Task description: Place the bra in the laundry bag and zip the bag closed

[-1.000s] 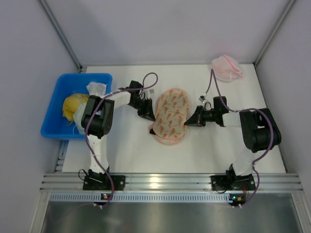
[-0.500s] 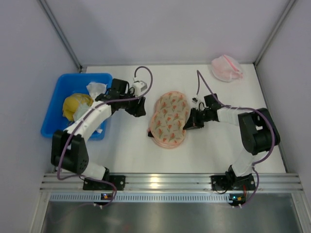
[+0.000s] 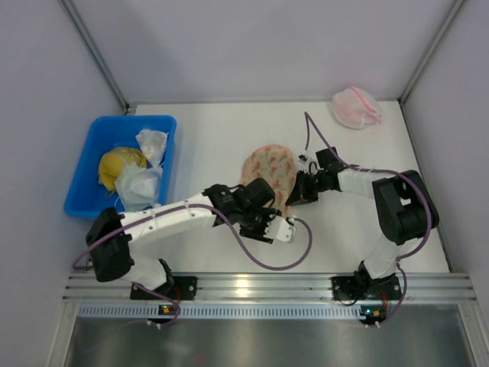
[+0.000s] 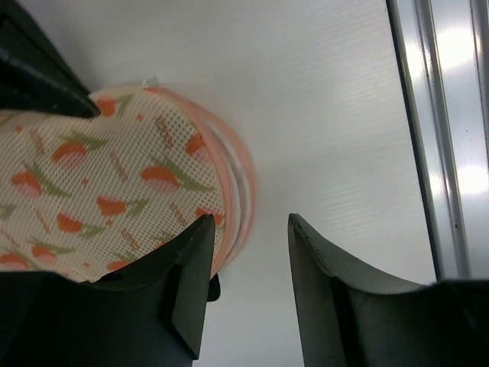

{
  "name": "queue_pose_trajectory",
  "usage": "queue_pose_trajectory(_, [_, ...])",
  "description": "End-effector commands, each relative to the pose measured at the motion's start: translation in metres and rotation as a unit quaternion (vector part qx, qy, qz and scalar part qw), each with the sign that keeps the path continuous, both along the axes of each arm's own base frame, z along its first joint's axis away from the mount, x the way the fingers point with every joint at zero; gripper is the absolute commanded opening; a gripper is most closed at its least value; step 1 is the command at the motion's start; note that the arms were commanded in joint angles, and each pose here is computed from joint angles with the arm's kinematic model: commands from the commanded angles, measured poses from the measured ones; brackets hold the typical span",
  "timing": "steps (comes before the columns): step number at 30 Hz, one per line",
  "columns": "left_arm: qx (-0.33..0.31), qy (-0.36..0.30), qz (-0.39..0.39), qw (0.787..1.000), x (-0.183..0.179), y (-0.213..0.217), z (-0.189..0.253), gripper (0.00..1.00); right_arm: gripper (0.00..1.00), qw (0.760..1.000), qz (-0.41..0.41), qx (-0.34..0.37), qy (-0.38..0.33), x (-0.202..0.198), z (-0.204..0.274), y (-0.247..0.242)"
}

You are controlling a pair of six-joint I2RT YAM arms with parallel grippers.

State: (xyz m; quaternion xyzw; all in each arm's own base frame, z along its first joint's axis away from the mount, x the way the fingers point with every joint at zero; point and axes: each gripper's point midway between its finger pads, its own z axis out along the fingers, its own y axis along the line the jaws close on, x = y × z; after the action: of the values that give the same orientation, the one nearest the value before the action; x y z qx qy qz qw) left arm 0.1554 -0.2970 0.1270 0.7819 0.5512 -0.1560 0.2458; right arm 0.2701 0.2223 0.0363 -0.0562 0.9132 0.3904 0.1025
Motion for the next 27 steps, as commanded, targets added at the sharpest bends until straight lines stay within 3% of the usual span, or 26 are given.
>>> queue_pose_trajectory(1, [0.037, -0.084, -0.05, 0.995, 0.01, -0.027, 0.014, 0.49, 0.0, 0.999, 0.013, 0.005, -0.033, 0.01, 0.017, 0.014])
queue_pose_trajectory(11, [0.142, -0.141, -0.071, 0.977, 0.016, -0.08, -0.041, 0.48, 0.0, 0.999, 0.013, 0.006, -0.032, 0.01, 0.018, 0.015])
queue_pose_trajectory(18, [0.159, -0.176, -0.043, 0.97, 0.042, -0.11, -0.051, 0.48, 0.0, 0.999, 0.011, 0.003, -0.037, 0.01, 0.02, 0.014])
queue_pose_trajectory(27, [0.239, -0.203, -0.049, 0.948, 0.061, -0.11, -0.084, 0.48, 0.0, 0.999, 0.008, 0.002, -0.046, 0.007, 0.024, 0.011])
